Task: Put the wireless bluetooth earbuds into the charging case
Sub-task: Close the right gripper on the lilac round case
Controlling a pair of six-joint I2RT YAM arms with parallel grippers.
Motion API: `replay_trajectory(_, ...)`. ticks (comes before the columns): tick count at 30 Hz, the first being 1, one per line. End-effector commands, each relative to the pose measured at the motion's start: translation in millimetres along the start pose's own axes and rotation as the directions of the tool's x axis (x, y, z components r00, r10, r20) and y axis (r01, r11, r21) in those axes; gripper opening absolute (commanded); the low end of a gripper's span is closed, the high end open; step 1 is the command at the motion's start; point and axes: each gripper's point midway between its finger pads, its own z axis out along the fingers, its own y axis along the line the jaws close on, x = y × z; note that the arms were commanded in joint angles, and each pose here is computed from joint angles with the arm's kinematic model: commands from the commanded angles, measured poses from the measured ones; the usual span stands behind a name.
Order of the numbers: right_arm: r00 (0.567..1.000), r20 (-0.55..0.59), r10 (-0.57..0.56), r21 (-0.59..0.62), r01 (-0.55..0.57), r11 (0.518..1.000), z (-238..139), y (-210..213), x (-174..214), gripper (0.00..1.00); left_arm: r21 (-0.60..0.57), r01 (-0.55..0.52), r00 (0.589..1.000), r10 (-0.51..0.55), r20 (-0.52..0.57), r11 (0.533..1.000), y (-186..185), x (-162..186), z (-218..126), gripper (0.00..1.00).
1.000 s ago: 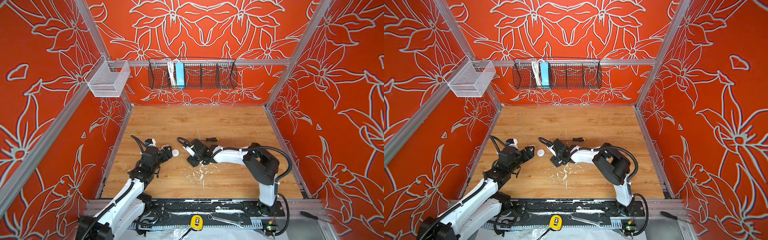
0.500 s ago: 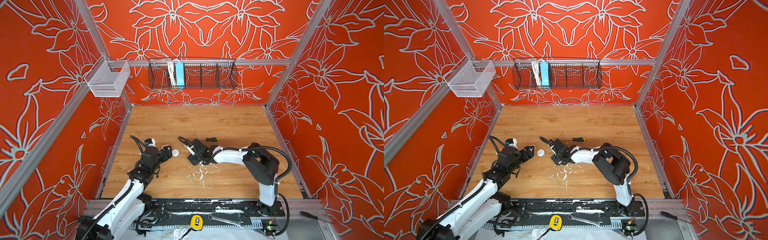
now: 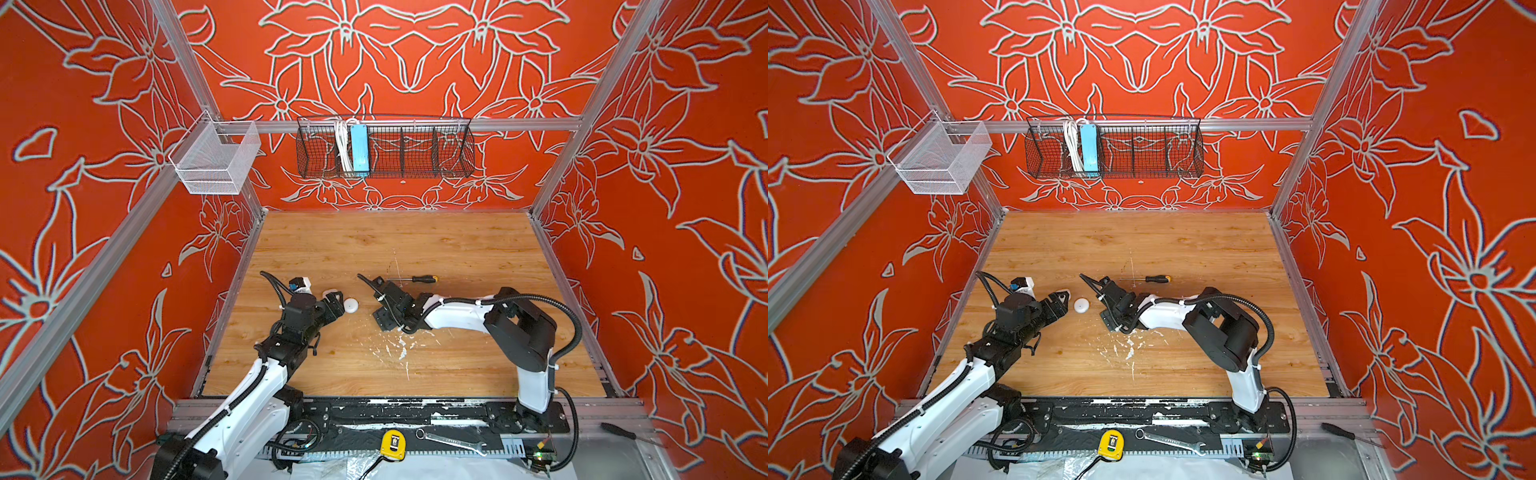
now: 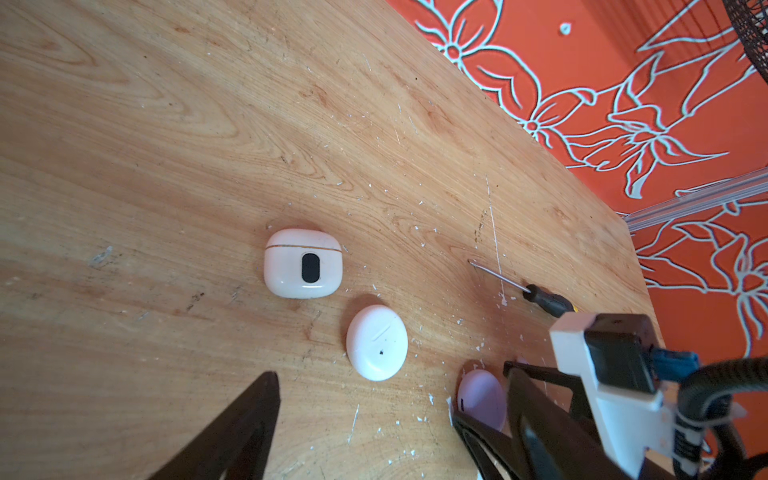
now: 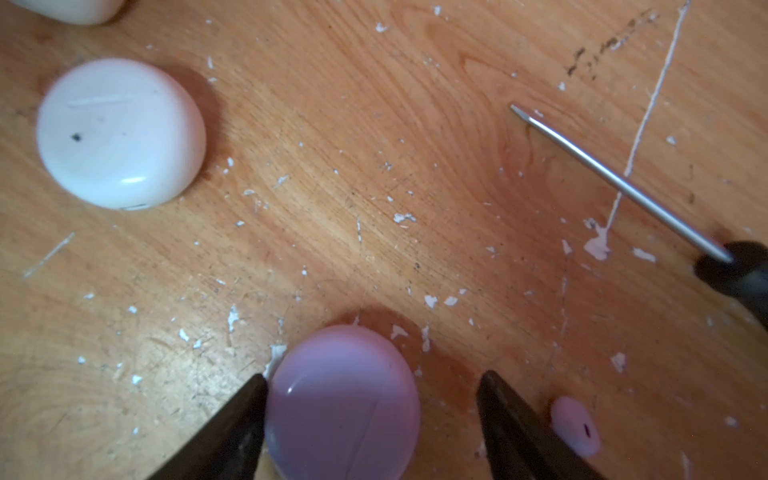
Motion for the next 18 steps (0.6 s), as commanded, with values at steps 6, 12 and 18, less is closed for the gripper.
replay_trajectory(6, 0.991, -0.016, 0.136, 0.083, -0.134, 0.987, 0.1, 0.4, 9.0, 0.86, 0.006, 0.001, 1.0, -0.001, 0.023, 1.0, -3.1, -7.4, -3.1, 0.85)
replay_trajectory(12, 0.978, 0.004, 0.207, 0.126, -0.206, 0.97, 1.1, -1.6, 9.6, 0.85, 0.01, 0.002, 1.0, -0.002, 0.029, 1.0, -3.6, -8.4, -5.1, 0.85)
replay_trajectory(18, 0.973, -0.008, 0.23, 0.15, -0.226, 0.963, 7.1, 3.3, 11.8, 0.79, 0.012, 0.004, 1.0, -0.004, 0.03, 1.0, -3.6, -8.0, -5.6, 0.85)
